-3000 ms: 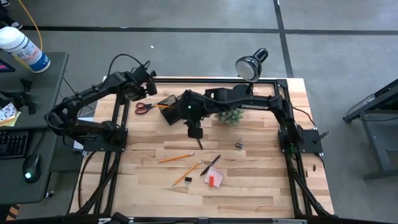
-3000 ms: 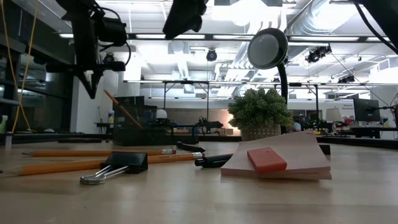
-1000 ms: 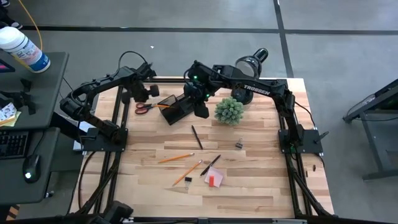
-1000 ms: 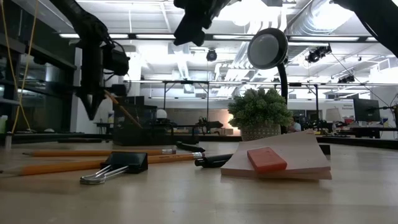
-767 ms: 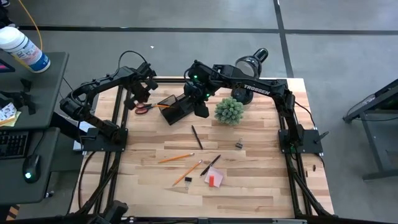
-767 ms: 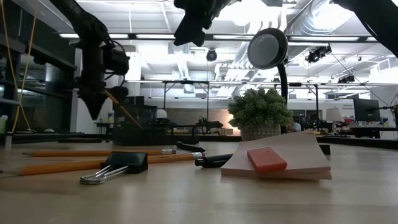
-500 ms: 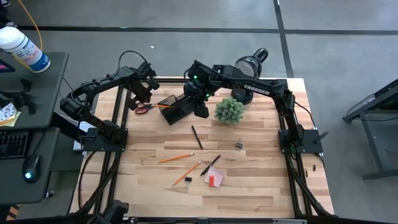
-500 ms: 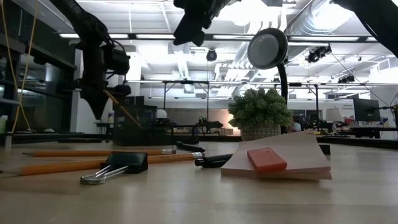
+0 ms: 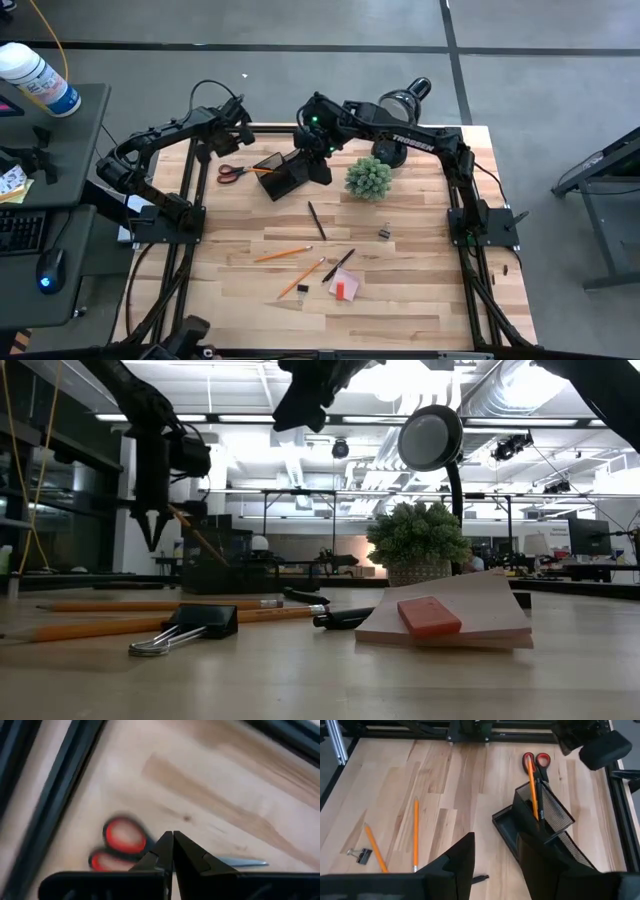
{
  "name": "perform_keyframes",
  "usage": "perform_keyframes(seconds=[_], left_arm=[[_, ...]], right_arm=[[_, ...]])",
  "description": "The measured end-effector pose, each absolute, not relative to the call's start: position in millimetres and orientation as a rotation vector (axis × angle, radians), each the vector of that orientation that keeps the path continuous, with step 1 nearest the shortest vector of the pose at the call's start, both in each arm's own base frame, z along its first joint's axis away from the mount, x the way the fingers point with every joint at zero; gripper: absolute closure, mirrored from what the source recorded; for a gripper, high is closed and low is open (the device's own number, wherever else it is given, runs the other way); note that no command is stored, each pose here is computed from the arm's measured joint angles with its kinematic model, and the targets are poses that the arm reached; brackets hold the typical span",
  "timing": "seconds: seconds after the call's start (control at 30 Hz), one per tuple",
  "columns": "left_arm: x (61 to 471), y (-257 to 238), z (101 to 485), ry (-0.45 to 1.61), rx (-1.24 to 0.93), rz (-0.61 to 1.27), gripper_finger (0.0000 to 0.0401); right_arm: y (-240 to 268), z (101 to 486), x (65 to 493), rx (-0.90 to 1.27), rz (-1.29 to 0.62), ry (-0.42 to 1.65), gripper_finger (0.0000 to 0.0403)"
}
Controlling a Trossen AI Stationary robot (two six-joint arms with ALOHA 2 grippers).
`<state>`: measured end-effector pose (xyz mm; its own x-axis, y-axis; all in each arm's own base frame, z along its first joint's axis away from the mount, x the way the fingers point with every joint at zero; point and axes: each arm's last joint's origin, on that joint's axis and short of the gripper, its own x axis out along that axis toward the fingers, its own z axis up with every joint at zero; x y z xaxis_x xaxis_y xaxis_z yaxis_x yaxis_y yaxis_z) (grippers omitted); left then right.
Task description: Pick and place office supplies into organizer
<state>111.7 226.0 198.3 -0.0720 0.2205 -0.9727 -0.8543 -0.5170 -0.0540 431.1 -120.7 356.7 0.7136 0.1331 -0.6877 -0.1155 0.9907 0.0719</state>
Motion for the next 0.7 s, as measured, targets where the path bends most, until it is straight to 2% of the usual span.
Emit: perform_keyframes(seconds=[0.1, 0.23, 0.33, 0.47, 0.7], left_arm=[[114.5, 232.7, 200.0, 0.820, -1.187, 1.568, 0.0400], [120.6, 243.5, 203.6, 0.792, -1.079, 1.344, 0.0400], [123.3, 248.1, 205.5, 0.765, -1.031, 1.262, 0.0400], [117.7, 247.6, 203.2, 0.792, -1.072, 1.261, 0.0400], [103.6, 239.1, 190.8, 0.926, -1.295, 1.216, 0.0400]], right_arm=[[-124.2, 356.6, 430.0, 0.028, 0.131, 0.764, 0.0263], [-127.4, 356.4, 428.8, 0.034, 0.124, 0.767, 0.0263], [-129.1, 356.4, 428.2, 0.043, 0.123, 0.767, 0.0263], [-129.0, 356.4, 428.2, 0.044, 0.125, 0.767, 0.0263], [-128.9, 356.4, 428.3, 0.039, 0.127, 0.766, 0.0263]])
